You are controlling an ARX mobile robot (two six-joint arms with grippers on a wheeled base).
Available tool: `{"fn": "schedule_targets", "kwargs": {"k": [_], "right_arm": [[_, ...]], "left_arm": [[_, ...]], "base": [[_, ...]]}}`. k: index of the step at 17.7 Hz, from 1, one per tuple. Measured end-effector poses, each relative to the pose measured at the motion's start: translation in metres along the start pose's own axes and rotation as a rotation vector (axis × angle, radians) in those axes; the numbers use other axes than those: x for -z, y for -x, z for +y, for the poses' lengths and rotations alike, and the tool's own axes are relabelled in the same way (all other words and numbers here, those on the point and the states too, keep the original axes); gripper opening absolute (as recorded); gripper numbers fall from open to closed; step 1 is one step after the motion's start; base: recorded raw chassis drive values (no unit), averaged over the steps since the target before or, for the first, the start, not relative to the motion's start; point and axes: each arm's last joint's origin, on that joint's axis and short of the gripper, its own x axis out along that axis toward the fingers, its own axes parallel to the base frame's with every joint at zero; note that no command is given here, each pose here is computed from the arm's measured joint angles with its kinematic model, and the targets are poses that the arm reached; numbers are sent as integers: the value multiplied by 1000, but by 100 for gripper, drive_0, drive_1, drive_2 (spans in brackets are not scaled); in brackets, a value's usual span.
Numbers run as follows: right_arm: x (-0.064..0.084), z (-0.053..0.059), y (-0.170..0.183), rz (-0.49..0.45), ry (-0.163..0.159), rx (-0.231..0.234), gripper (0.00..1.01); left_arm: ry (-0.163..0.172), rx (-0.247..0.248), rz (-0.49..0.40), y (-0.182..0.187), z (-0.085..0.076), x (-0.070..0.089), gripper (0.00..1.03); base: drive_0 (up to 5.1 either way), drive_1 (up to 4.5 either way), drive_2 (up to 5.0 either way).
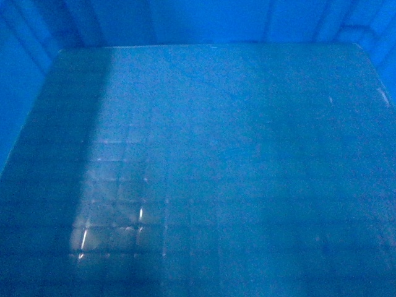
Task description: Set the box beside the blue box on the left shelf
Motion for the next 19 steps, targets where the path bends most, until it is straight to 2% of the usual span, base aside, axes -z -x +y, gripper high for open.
{"fn": "schedule_targets", "kwargs": {"k": [19], "right_arm": [[0,0,0,-1,-2,-2,13]], "left_arm": [[1,0,-2,0,0,0,7]], "base": [[-501,241,241]]}}
